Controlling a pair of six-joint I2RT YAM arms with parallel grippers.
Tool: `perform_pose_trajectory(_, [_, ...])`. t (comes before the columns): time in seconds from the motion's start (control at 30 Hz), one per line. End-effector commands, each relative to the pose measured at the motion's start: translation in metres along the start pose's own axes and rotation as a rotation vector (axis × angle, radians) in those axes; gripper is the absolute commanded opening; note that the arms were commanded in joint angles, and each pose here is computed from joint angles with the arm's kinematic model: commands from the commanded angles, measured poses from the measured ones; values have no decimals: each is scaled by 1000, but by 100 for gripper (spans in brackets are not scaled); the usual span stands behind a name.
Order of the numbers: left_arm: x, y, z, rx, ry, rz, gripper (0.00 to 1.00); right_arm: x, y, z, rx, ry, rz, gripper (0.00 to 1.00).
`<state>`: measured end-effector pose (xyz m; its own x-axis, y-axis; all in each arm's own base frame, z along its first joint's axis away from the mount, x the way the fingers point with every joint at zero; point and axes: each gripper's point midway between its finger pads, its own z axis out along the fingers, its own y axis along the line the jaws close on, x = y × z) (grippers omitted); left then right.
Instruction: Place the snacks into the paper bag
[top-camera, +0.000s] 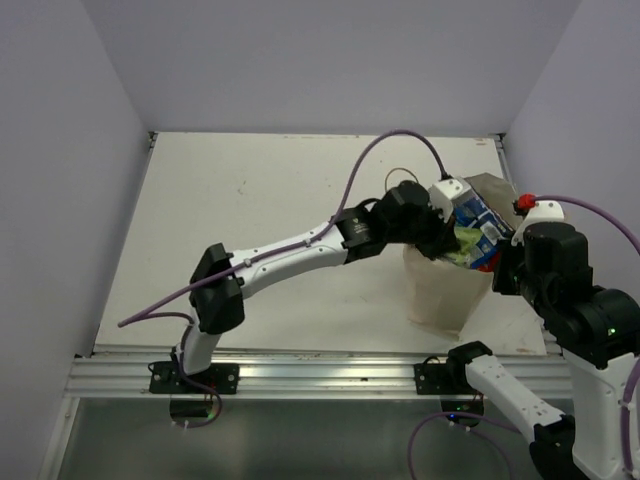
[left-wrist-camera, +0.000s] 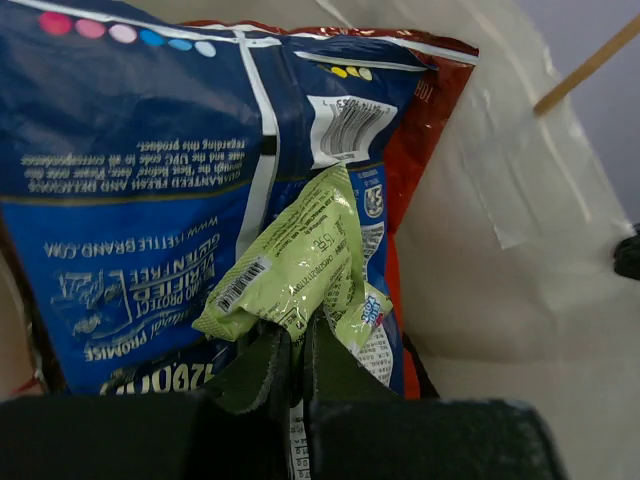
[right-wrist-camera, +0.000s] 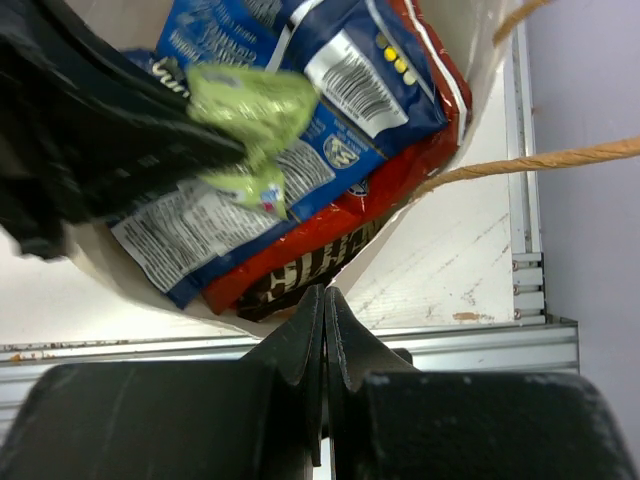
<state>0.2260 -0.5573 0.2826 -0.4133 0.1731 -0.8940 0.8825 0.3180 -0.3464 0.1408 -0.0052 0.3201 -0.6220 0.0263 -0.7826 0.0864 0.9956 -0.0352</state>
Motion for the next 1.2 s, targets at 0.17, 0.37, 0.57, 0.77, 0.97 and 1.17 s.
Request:
perform_pose_trajectory(0.17, [-29,-21,-24,-70,-5,101,55,-8,-6,-13,3,-54,0,0])
perform_pose_trajectory(0.37, [-144,-46,-96,-195,-312,127,100,-8,-3,-11,-8,-49,-3,0])
perform_pose_trajectory(0.57, [-148,1,-155,-521,-319,27,100,-8,-2,-11,-13,-47,-3,0])
perform_pose_trajectory(0.77, [-48,47,-144,-626,-46,-125,100,-9,0,-11,-22,-46,-3,0])
perform_pose_trajectory(0.97, [-15,48,-138,-616,0,-223,100,-7,-2,-15,-25,-52,6,0])
perform_pose_trajectory(1.17, [-5,42,-116,-532,4,-244,100,-5,-2,-18,-28,-59,14,0])
